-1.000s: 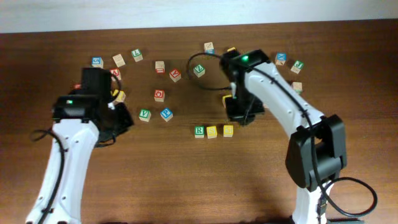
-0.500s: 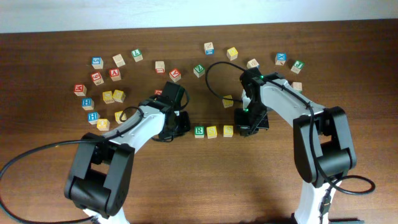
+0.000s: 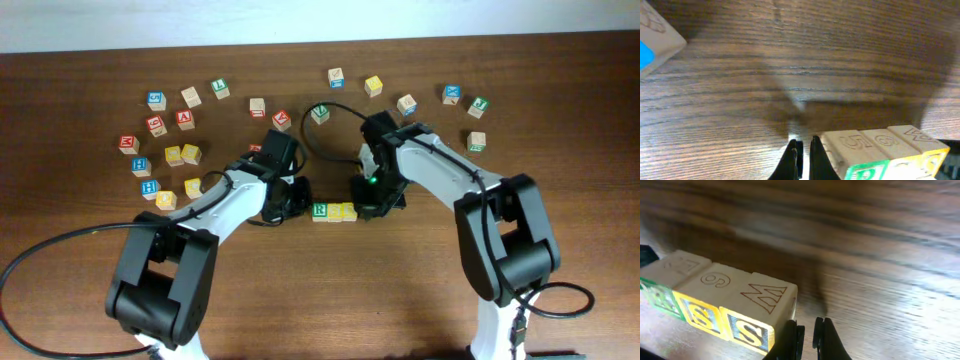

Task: Spell out RSS
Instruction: 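Squeeze the block row from both ends with both grippers, then withdraw both grippers from the block row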

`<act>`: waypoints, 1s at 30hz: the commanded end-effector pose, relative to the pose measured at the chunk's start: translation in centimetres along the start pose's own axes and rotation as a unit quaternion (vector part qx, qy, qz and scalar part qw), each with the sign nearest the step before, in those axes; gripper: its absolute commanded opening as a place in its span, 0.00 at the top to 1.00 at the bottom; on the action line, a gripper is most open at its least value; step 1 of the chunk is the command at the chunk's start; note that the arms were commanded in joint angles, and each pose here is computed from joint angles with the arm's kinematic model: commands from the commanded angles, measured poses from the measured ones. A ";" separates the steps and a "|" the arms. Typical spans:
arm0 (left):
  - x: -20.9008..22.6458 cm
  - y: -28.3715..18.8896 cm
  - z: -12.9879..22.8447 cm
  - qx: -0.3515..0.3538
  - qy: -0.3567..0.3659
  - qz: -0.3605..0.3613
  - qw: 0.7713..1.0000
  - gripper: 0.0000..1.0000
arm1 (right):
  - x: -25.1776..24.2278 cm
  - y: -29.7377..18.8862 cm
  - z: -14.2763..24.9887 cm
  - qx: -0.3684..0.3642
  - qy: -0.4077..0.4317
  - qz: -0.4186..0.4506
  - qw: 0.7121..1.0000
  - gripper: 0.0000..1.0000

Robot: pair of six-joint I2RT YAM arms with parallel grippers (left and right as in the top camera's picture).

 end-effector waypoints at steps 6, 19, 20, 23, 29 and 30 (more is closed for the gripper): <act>-0.2 0.7 1.7 0.028 0.005 -0.009 1.000 1.00 | 0.4 0.7 0.2 0.007 -0.008 -0.007 1.000 0.96; -0.2 0.7 1.5 0.025 0.005 -0.009 1.000 1.00 | 0.2 0.7 0.4 0.010 0.001 -0.004 1.000 0.95; -0.1 0.7 1.6 0.027 0.004 -0.011 1.000 1.00 | 0.3 0.7 0.3 0.009 0.000 -0.004 1.000 0.96; 0.0 0.7 1.7 0.029 0.003 -0.014 0.999 1.00 | 0.3 0.7 0.1 0.006 -0.001 -0.005 1.000 0.95; 0.4 0.5 0.9 0.009 0.011 -0.033 0.999 1.00 | 0.1 0.6 0.5 0.014 0.003 -0.002 1.000 0.91; 0.4 0.4 0.8 0.006 0.011 -0.035 0.999 1.00 | 0.1 0.6 0.5 0.014 0.003 -0.002 1.000 0.91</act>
Point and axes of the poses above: each gripper's point midway between its finger pads, its own y axis out along the fingers, its own x axis along the line the jaws close on, z = x × y, the point moved 2 cm from there along -y, back along the fingers, and after that the axes turned 6 degrees about -y, right-handed, at the moved point
